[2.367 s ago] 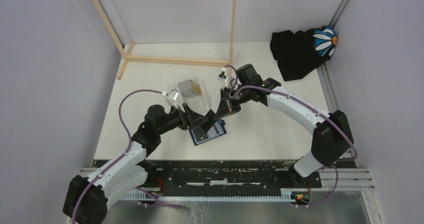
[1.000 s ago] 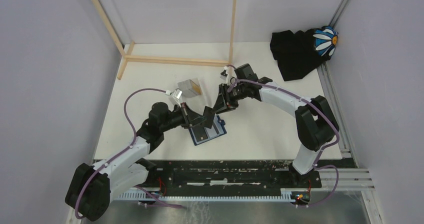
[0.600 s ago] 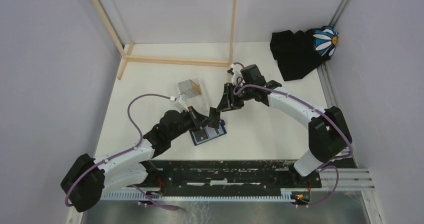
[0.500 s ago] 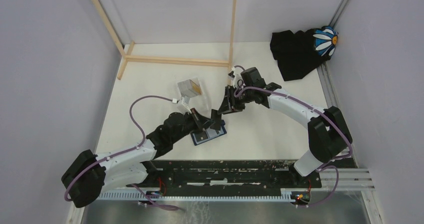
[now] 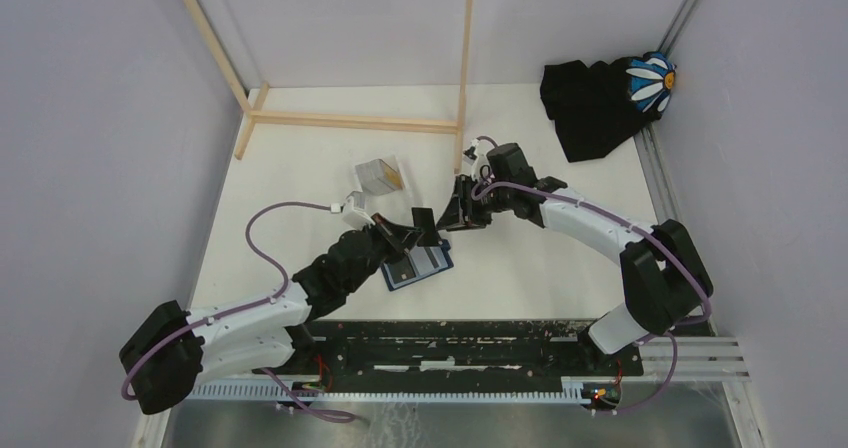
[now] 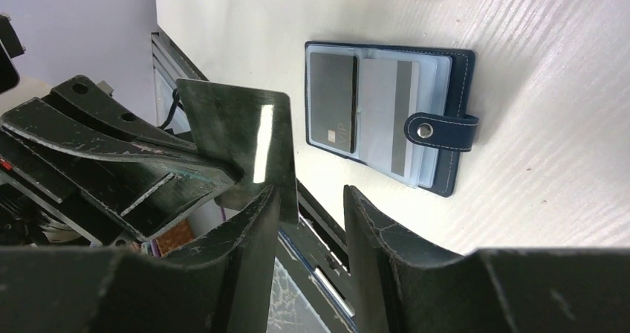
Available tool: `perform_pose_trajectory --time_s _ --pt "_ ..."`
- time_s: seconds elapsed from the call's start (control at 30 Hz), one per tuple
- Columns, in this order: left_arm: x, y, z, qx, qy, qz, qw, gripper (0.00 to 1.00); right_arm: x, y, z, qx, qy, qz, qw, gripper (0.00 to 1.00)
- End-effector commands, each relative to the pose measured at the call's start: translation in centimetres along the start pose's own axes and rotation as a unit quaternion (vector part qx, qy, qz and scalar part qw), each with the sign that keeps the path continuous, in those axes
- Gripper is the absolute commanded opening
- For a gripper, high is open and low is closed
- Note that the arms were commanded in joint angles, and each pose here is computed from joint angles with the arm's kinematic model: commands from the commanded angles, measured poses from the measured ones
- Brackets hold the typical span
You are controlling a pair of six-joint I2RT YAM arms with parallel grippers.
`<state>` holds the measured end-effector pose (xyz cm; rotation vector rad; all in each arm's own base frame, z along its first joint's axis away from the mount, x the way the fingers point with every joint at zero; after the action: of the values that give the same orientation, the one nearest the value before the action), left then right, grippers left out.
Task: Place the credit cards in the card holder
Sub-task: Pick up the credit card from the storage box.
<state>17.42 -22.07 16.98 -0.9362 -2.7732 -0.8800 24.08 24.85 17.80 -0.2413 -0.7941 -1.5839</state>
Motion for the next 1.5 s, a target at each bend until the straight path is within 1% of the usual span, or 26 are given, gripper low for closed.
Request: perform_pose_trajectory --time_s 0.0,0.2,0.4,0.47,0.5,0.63,0.7,0.9,1.0,1.03,1.1,1.17,1.2,1.37,1.47 --pt "0.1 1.0 -1.2 0.043 -0.027 -0.038 0.998 0.03 -0.5 0.9 1.0 -0.004 0.044 -0.023 0.999 0.43" --pt "-0.1 0.8 -1.4 0.049 -0.033 -0.034 0.998 0.03 -1.3 1.3 1.5 -0.027 0.084 -0.024 0.996 0.43" --pt "-0.2 0.8 -1.4 0.065 -0.037 -0.038 0.996 0.03 -2.2 1.1 1.0 -0.05 0.098 -0.018 0.994 0.43" --pt "-0.3 0.8 -1.5 0.066 -0.039 -0.038 0.996 0.03 -2.4 1.0 1.0 -0.056 0.108 -0.017 0.992 0.42" --pt "-0.4 0.7 -1.4 0.072 -0.038 -0.038 0.996 0.03 -2.7 1.0 1.2 -0.069 0.129 -0.017 0.989 0.38" --pt "-0.4 0.7 -1.2 0.092 -0.044 -0.043 0.994 0.03 -3.0 1.3 1.6 -0.08 0.166 -0.021 0.983 0.36" --pt "-0.4 0.6 -1.2 0.094 -0.043 -0.042 0.994 0.03 -3.1 1.3 1.7 -0.086 0.179 -0.022 0.98 0.33" --pt "-0.4 0.7 -1.1 0.103 -0.044 -0.047 0.993 0.03 -3.2 1.2 1.8 -0.096 0.194 -0.021 0.976 0.23" --pt "-0.4 0.7 -0.9 0.104 -0.034 -0.047 0.993 0.03 -3.1 1.2 1.9 -0.1 0.202 -0.024 0.974 0.16" --pt "-0.4 0.7 -0.6 0.104 -0.025 -0.048 0.993 0.05 -3.1 1.2 2.0 -0.099 0.203 -0.024 0.974 0.11" --pt "-0.3 0.7 -0.1 0.105 -0.006 -0.054 0.993 0.16 -3.0 1.2 2.0 -0.098 0.203 -0.025 0.974 0.02" --pt "-0.2 0.8 0.5 0.103 0.011 -0.058 0.993 0.29 -3.0 1.2 2.0 -0.095 0.199 -0.027 0.975 0.01" --pt "0.0 0.7 0.9 0.1 0.022 -0.058 0.993 0.32 -2.9 1.1 1.9 -0.095 0.194 -0.027 0.976 0.01" --pt "0.6 0.8 2.1 0.09 0.057 -0.064 0.992 0.42 -2.6 1.1 1.6 -0.073 0.155 -0.03 0.985 0.01" --pt "0.9 0.8 2.6 0.088 0.066 -0.066 0.992 0.45 -2.3 1.0 1.4 -0.058 0.127 -0.028 0.99 0.01"
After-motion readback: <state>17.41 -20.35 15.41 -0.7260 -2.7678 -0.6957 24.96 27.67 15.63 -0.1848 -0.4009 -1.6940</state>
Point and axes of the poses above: each gripper's point midway between its finger pads, its own x axis back along the fingers, its own z axis along the line the jaws close on, y = z × x, the point moved 7 cm from there along x, back along the fingers, and after that the axes turned 1 degree about x, right-handed, at the moved point
